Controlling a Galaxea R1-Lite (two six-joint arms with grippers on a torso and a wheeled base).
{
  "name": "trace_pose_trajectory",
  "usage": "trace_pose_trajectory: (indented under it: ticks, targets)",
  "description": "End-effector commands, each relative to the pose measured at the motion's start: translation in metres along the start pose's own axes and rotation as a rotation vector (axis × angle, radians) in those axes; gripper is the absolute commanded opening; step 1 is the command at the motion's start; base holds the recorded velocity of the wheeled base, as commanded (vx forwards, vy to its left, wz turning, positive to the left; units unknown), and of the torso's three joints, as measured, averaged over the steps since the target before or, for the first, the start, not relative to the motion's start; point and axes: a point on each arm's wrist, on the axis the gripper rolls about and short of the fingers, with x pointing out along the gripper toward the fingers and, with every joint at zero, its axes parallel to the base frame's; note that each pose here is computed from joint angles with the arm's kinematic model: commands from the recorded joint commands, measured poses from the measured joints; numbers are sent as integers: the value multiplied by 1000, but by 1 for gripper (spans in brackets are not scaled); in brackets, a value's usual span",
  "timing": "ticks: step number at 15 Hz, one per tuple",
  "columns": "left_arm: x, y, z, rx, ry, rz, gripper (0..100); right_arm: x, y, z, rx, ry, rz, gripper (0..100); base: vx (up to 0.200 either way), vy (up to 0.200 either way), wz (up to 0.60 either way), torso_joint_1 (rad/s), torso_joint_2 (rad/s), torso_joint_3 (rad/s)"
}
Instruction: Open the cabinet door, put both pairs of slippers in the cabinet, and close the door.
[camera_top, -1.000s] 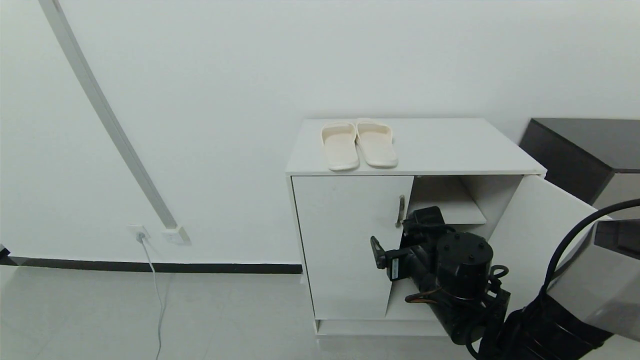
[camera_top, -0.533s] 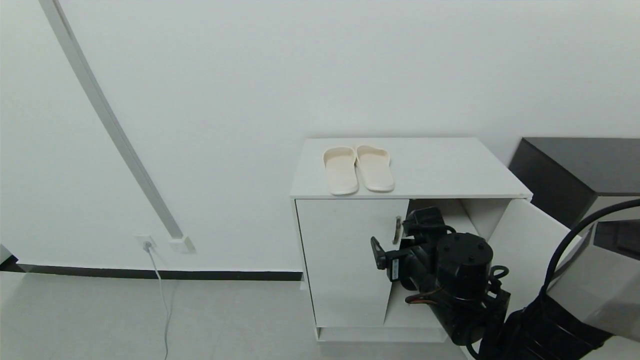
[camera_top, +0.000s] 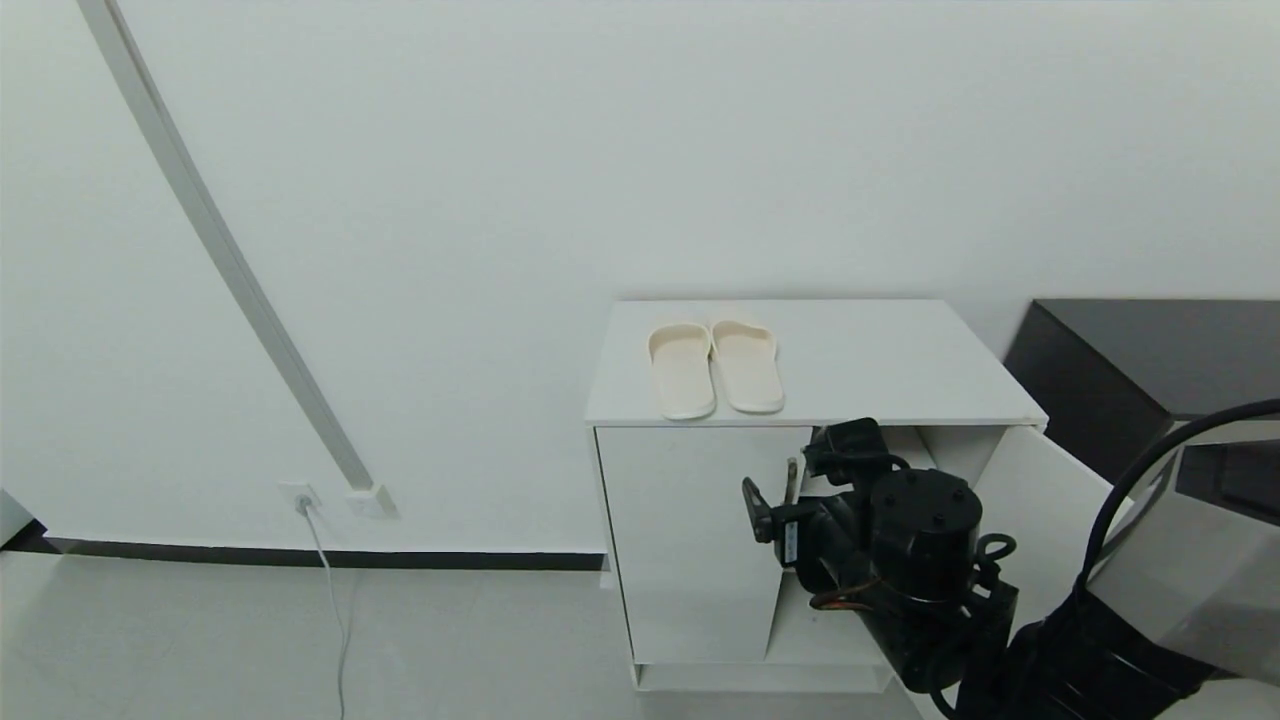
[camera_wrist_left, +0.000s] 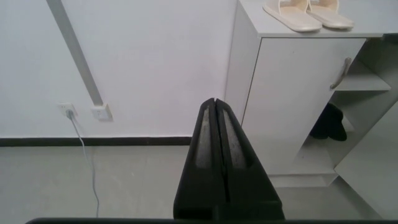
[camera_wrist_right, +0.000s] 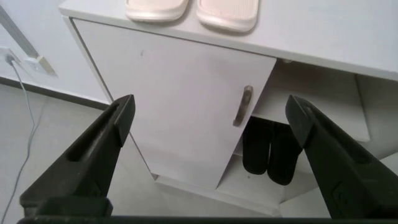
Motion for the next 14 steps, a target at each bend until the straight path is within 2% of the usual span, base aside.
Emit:
trace_pose_trajectory:
  ticks: [1,6,7,10,14]
  targets:
    - [0,0,0,0,1,0,0,-1,-1,-5,-11,15,-2,100,0,0,0,159,-354,-188]
    - [0,0,0,0,1,0,0,-2,0,-10,-37,14,39,100,0,0,0,40,-90,-44]
    - [0,0,0,0,1,0,0,-1,0,-6,-55,-15,39,100,0,0,0,0,0,0]
    - [0,0,0,3,1,0,0,14,0,12,-40,-32,14,100,0,0,0,0,0,0]
    - [0,0,0,4,1,0,0,17,2,66,-27,-43,13,100,0,0,0,0,0,0]
